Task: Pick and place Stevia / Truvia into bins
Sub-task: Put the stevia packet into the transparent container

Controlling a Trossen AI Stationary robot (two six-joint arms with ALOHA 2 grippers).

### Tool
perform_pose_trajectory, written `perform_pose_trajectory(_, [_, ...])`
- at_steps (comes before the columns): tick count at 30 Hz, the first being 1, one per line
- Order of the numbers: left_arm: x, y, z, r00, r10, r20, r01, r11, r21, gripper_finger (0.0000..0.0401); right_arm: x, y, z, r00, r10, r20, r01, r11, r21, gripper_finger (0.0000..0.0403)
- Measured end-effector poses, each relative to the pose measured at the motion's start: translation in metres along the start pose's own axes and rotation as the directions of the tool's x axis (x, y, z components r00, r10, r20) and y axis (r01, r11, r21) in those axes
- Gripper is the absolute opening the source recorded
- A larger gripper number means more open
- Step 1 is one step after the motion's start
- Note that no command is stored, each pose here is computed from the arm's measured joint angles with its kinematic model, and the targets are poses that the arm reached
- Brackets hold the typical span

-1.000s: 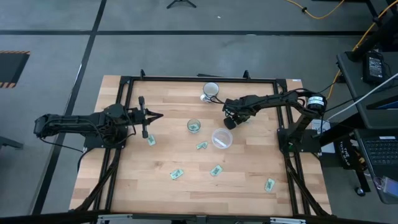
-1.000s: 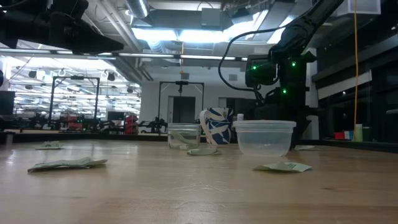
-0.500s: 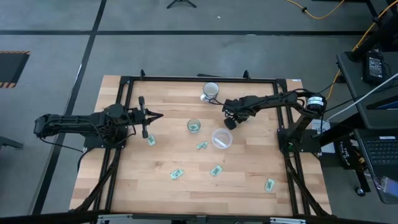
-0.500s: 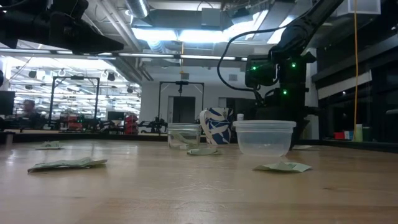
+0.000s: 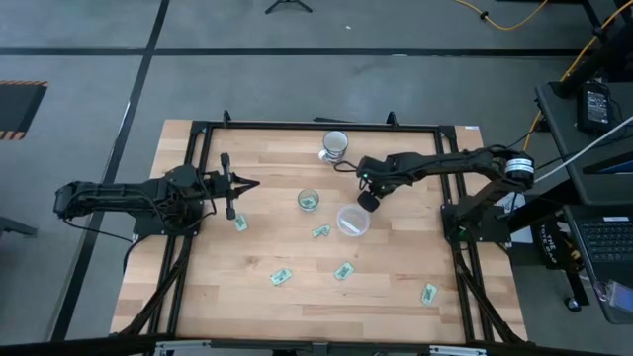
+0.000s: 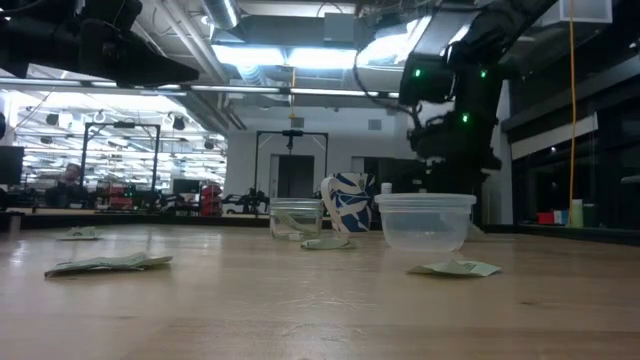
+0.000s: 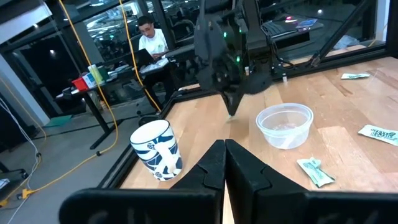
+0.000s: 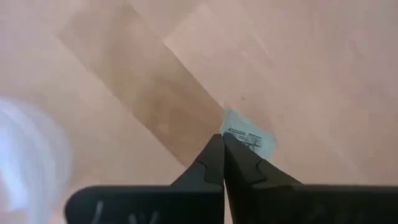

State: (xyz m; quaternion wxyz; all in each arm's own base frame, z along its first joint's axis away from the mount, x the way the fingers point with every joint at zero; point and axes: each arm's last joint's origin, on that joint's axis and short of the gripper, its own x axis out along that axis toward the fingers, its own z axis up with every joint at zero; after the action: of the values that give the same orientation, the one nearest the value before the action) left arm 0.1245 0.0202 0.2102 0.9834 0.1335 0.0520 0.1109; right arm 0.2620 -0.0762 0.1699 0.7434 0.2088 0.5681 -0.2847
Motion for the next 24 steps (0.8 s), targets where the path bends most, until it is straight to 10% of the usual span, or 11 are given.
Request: perform_pose_trajectory(24, [0.0,-0.001,-0.002,1.0,-0.014,-0.022,0.014,1.0,0.003,0.0008,-0.121,0.023,-0.032,0.838,0.337,0.429,-0.2,0.922,-0.332,0.0])
